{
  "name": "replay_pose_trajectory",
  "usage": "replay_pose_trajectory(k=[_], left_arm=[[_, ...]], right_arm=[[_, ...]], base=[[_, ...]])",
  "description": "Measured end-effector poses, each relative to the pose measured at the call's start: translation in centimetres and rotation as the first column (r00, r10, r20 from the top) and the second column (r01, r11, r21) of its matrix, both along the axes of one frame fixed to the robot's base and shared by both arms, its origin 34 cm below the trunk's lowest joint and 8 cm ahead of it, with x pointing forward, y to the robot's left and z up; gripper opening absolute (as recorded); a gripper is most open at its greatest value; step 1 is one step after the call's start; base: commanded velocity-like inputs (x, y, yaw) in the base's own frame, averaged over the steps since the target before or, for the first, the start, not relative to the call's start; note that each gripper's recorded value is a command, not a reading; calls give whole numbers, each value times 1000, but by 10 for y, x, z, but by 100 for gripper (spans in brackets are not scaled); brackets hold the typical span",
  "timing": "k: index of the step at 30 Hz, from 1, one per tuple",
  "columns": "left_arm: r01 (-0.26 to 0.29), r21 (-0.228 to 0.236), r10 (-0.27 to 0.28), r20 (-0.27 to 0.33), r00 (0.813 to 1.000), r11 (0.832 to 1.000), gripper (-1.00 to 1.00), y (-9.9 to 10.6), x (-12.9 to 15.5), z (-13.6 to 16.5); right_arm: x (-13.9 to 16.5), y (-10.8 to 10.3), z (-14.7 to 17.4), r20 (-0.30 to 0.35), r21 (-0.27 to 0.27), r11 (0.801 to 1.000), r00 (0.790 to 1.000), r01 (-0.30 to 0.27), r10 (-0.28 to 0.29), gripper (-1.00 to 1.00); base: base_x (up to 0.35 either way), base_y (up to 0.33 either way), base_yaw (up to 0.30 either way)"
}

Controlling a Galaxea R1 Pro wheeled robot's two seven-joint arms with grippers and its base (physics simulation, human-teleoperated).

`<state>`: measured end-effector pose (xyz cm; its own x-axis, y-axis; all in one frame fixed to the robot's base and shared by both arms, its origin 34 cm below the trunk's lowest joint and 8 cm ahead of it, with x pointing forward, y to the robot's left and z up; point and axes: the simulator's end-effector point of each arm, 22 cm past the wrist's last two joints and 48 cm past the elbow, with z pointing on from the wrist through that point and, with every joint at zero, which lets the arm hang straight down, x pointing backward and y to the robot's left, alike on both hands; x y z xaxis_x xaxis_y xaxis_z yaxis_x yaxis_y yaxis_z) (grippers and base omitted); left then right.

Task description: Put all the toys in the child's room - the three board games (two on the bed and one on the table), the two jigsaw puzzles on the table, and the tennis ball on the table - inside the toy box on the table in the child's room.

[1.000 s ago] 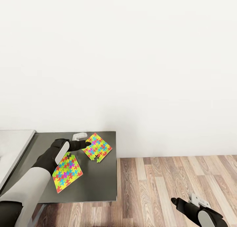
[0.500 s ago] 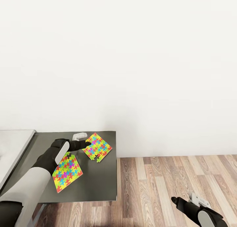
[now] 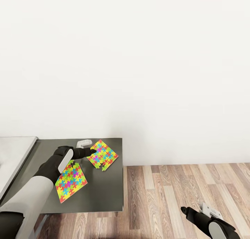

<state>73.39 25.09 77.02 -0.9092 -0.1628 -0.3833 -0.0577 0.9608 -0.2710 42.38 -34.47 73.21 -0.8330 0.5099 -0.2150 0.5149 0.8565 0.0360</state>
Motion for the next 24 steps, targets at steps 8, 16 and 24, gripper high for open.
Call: replay_pose_trajectory(k=[8, 16, 24], left_arm=[[28, -58, -27, 11, 1000, 998, 100, -15, 0, 4], [43, -93, -41, 19, 999, 995, 100, -24, 1, 7], [41, -101, -39, 20, 999, 994, 100, -25, 1, 8]], right_arm=[[0, 0, 0, 0, 0, 1000, 1000, 0, 0, 100], [0, 0, 0, 0, 0, 1000, 1000, 0, 0, 100], [0, 0, 0, 0, 0, 1000, 1000, 0, 0, 100]], base=[[0, 0, 0], [0, 0, 0], [0, 0, 0]])
